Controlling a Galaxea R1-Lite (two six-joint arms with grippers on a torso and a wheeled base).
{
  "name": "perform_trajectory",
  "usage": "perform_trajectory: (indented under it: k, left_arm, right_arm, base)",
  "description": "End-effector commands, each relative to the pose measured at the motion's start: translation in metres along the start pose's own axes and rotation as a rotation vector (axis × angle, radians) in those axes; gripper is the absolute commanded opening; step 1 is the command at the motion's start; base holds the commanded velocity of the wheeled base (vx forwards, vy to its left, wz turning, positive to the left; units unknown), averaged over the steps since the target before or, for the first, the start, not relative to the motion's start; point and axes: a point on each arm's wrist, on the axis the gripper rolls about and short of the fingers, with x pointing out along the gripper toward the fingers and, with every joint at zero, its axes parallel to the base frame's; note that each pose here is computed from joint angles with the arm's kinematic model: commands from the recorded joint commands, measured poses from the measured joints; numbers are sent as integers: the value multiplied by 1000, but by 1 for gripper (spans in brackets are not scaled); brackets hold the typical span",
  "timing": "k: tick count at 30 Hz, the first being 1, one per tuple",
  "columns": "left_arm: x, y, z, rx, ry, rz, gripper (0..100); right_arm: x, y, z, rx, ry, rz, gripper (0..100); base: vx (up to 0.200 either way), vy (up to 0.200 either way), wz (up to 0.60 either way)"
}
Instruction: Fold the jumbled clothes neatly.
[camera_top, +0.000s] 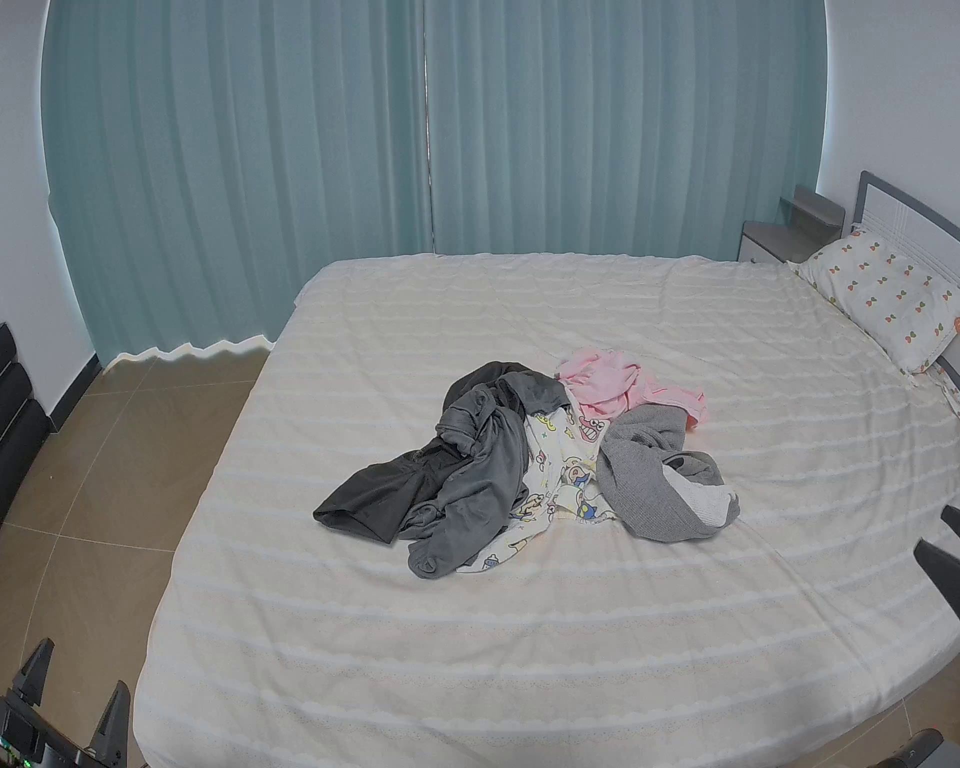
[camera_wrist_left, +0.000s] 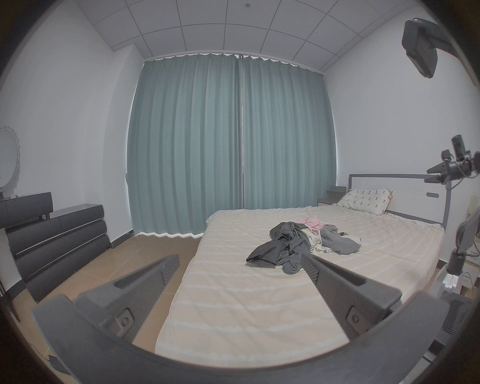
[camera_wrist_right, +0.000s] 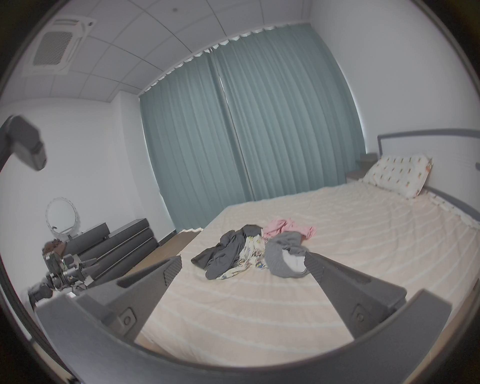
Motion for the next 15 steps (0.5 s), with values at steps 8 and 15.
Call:
perform_trajectory:
  k: [8,15]
  left_arm:
    - [0,0,-5,-1,0,0,100]
    - [0,0,-5,-1,0,1,100]
  right_arm:
    - [237,41,-19,386,412,85,100]
    - [325,32,-66,401,398,-52,100]
  base:
    - [0,0,0]
    - [0,0,0]
